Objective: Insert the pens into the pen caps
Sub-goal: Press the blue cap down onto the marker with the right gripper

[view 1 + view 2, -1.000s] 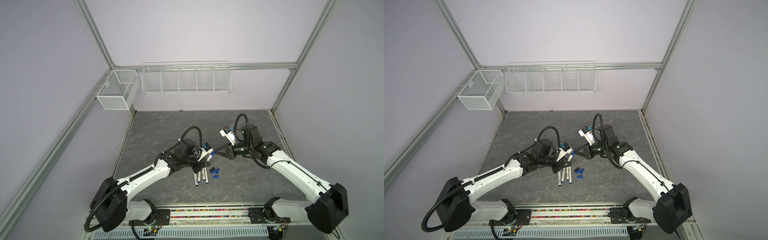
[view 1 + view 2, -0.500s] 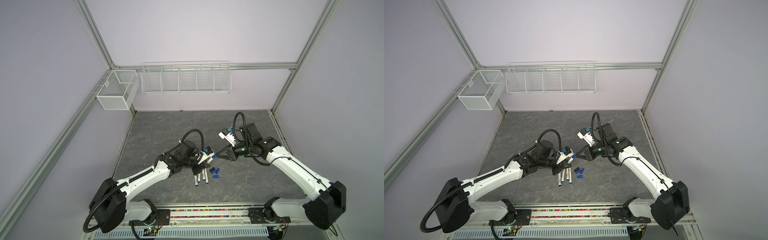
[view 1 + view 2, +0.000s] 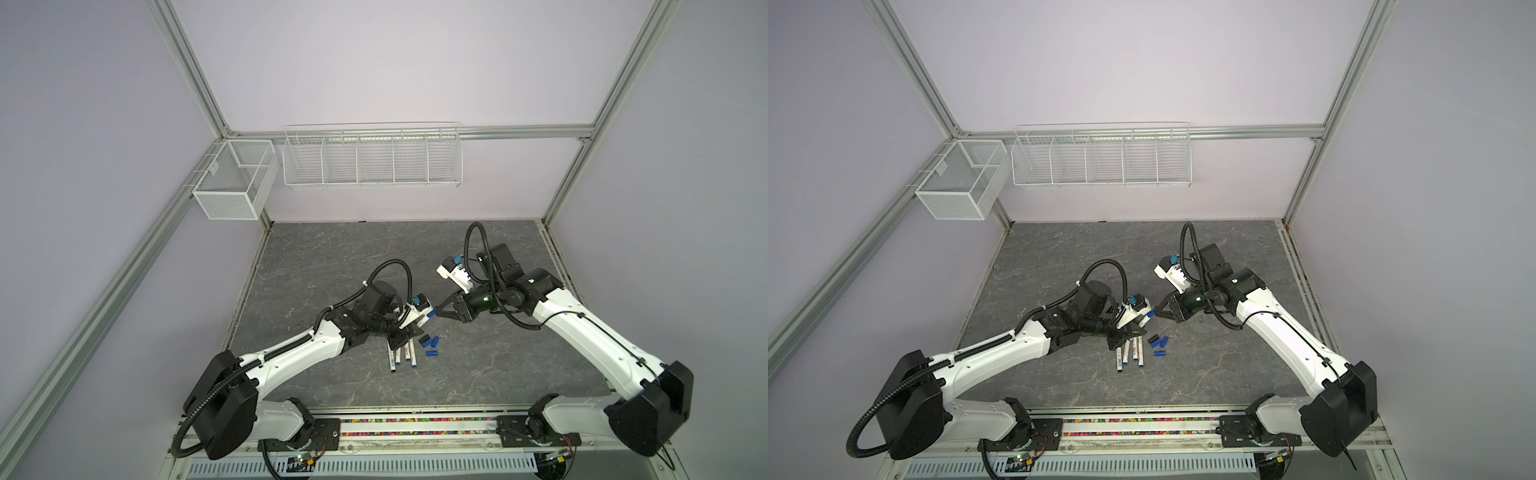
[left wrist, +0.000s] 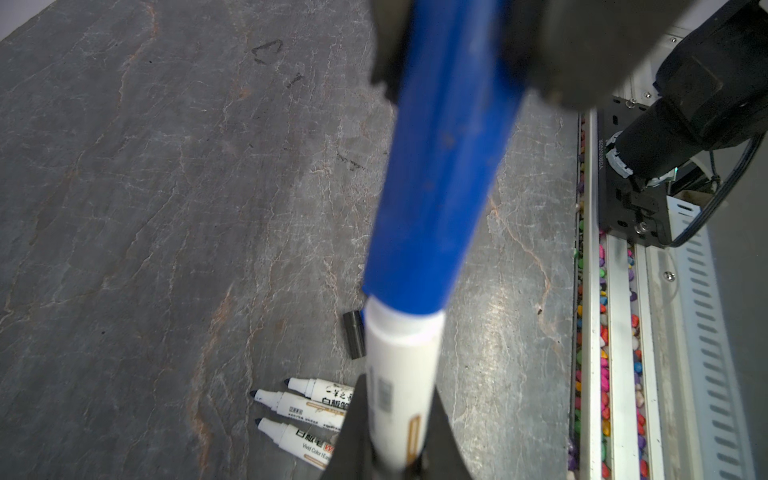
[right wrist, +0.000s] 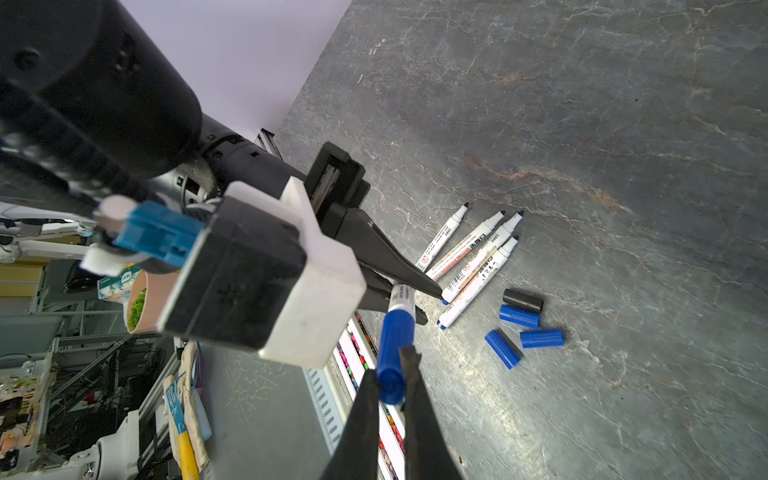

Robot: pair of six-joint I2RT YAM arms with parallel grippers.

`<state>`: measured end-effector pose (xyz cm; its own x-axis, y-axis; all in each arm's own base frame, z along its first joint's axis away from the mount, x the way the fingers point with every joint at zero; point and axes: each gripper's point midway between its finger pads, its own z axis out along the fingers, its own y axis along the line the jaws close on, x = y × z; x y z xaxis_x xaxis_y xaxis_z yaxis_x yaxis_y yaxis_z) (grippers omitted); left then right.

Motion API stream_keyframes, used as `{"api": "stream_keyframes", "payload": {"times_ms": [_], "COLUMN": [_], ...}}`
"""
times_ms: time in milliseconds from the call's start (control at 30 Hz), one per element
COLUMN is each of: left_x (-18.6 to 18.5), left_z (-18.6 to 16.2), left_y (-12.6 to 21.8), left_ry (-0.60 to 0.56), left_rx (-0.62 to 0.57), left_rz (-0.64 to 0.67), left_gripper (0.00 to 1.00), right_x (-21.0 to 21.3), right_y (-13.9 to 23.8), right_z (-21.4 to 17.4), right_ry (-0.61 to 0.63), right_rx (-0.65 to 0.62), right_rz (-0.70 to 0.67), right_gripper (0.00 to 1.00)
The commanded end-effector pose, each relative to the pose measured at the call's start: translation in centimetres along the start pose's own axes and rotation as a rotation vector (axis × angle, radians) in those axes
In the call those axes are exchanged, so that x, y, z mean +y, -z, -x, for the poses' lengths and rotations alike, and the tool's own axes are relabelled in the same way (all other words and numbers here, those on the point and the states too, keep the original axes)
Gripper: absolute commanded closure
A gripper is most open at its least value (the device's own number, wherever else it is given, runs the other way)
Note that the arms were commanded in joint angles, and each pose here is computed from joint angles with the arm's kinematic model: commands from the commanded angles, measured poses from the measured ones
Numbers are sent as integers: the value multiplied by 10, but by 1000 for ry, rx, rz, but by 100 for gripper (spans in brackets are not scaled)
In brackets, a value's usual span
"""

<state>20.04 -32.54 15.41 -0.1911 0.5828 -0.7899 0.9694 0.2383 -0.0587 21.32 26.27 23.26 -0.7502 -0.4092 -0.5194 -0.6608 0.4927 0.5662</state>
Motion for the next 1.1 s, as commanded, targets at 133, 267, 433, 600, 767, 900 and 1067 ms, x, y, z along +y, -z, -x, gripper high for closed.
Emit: {"api": "stream_keyframes", "payload": {"times_ms": [133,267,433,600,767,900,1067], "left_x": [19,17,17,17,16,12,11], "left_z": [31,25,19,17,21,27,29], "left_y": [-3,-7,-11,-12,-9,-6,-3], "left_ry": [-22,-27,-33,-37,-40,-48,-63], "left_rx": [-57,-28,0,10,-2,-26,-34], "left_rz": [66,59,65,68,64,48,52], "left_gripper": [100,100,100,100,100,100,100], "right_x": [30,27,25,22,18,23,33], "right_y": [1,1,1,1,1,0,0], "right_z": [-18,-20,-19,-20,-23,-22,-27], "right_ry": [39,36,54,56,51,27,-15], "right_rx": [106,139,161,176,186,170,165], "right_rz": [90,65,31,10,-17,32,113], "right_gripper": [93,93,93,93,93,93,93]}}
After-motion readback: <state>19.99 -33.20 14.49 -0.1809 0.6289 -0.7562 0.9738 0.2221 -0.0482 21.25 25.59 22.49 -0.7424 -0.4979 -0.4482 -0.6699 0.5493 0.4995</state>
